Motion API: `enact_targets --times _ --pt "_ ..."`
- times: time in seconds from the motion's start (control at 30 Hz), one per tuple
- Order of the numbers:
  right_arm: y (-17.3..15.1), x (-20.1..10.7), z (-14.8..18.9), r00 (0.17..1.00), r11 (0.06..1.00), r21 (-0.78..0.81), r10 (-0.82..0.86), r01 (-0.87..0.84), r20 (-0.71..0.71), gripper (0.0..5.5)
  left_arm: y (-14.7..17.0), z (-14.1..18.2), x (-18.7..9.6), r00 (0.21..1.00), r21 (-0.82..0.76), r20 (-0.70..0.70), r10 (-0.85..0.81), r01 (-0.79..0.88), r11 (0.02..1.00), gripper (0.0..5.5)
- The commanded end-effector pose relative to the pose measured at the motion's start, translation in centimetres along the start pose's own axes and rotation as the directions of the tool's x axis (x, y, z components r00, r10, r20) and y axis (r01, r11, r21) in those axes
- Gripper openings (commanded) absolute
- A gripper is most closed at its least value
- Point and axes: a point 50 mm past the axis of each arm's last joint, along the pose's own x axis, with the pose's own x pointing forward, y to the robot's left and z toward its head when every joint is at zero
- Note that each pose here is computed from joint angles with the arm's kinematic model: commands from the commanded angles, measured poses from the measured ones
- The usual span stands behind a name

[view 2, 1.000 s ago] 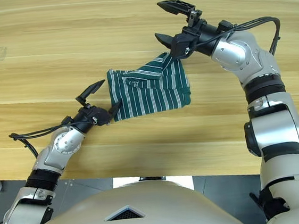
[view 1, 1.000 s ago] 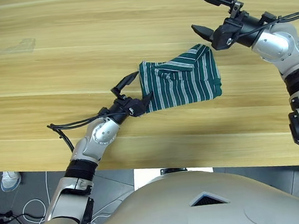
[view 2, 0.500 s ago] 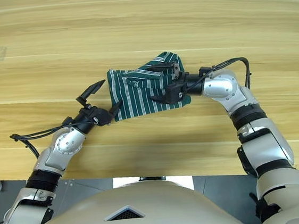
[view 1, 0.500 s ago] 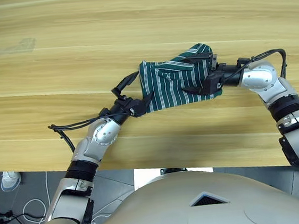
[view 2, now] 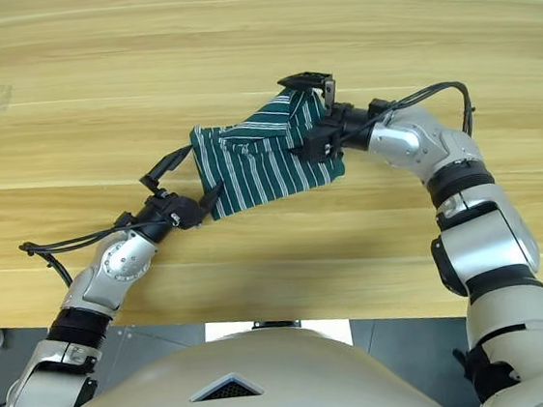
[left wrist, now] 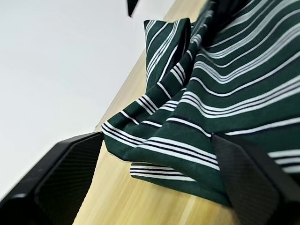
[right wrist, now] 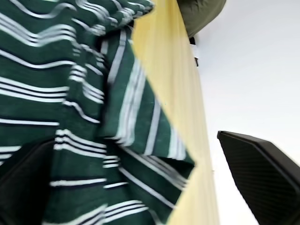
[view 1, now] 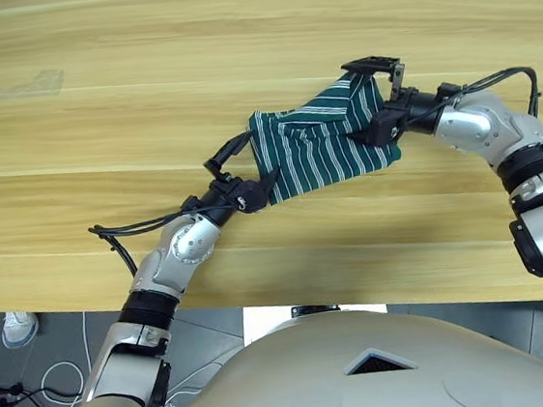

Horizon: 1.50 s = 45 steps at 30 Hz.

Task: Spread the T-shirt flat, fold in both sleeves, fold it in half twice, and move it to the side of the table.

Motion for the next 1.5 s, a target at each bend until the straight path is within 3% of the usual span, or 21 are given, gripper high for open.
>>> enact_targets --times 0.03,0.23,0.7,1.17,1.23,1.33,1.5 --pt "-1.9 1.2 -0.5 0.999 0.999 -0.034 -0.022 0.021 -0.043 5.39 -2.1 -1.4 -0.9 0.988 0.006 -0.090 -0.123 0.124 0.992 4.27" --pt "-5.4 3.3 -1.0 0.979 0.990 -0.054 -0.140 0.133 -0.150 5.39 -2.1 -1.7 -0.6 0.987 0.018 -0.089 -0.132 0.134 0.991 4.27" --pt "0.5 2.2 -1.6 0.983 0.994 0.084 -0.060 0.076 -0.176 5.39 -2.0 -0.6 -0.1 0.993 0.048 -0.049 -0.106 0.109 0.993 4.27" --pt "-1.5 0.2 -1.2 0.958 0.937 0.200 -0.274 0.285 -0.084 5.39 -1.5 -0.3 -0.2 0.997 0.035 -0.037 -0.074 0.075 0.997 4.27" --pt "-1.8 0.6 -0.6 0.953 0.924 0.238 -0.302 0.300 -0.030 5.39 -0.2 0.6 -0.1 1.000 -0.045 0.014 0.010 -0.010 0.999 4.27" --pt "-1.6 1.7 0.6 0.962 0.922 0.303 -0.267 0.239 0.053 5.39 4.4 3.9 -0.4 0.948 -0.333 0.156 0.278 -0.214 0.918 4.27" --pt "-1.6 4.2 2.1 0.978 0.945 0.305 -0.165 0.121 0.125 5.39 9.6 6.8 -2.5 0.830 -0.657 0.259 0.493 -0.223 0.720 4.27"
